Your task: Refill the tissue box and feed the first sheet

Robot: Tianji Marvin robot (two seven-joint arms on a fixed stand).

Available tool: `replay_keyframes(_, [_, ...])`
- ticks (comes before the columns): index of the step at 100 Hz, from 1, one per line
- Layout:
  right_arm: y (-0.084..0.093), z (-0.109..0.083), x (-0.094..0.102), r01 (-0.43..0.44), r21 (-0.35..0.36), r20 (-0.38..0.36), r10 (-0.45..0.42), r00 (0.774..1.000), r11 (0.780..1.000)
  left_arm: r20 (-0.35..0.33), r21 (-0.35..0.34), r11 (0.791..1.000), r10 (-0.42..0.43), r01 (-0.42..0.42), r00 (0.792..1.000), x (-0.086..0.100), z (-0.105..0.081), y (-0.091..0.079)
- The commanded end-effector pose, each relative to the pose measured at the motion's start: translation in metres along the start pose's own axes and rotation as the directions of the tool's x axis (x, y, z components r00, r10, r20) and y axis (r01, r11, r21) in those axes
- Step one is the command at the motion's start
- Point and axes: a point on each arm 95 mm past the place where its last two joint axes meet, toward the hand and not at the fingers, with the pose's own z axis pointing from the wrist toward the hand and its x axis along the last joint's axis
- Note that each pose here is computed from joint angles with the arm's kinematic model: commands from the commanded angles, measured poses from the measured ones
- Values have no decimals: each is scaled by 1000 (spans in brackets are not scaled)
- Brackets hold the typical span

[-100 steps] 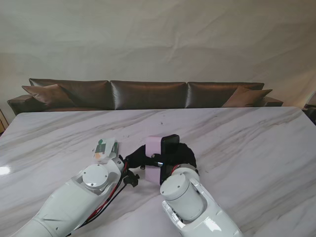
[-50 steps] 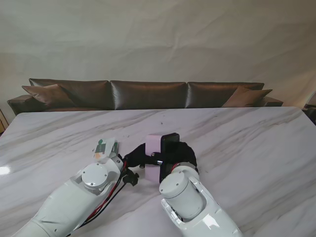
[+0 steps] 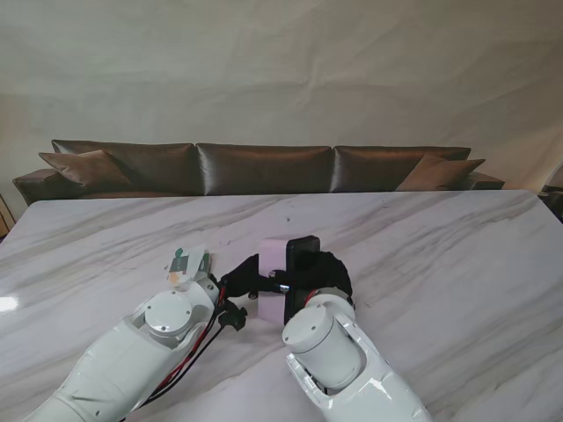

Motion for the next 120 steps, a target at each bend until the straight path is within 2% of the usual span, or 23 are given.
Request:
replay_keyframes(1, [-7,-1,-7,23,22,24,-24,999,999,-2,31,999,11,-11,1000,5,-2,-14])
replay_keyframes(59, [-3,9,-14,103,-16,29,-103,994,995,11,49,999,15,-15,1000,5,-7,-17])
replay_keyframes(120, [0,8,-16,128,-27,29,-127,991,991,18,56,998,18,-19,1000,5,-8,-18])
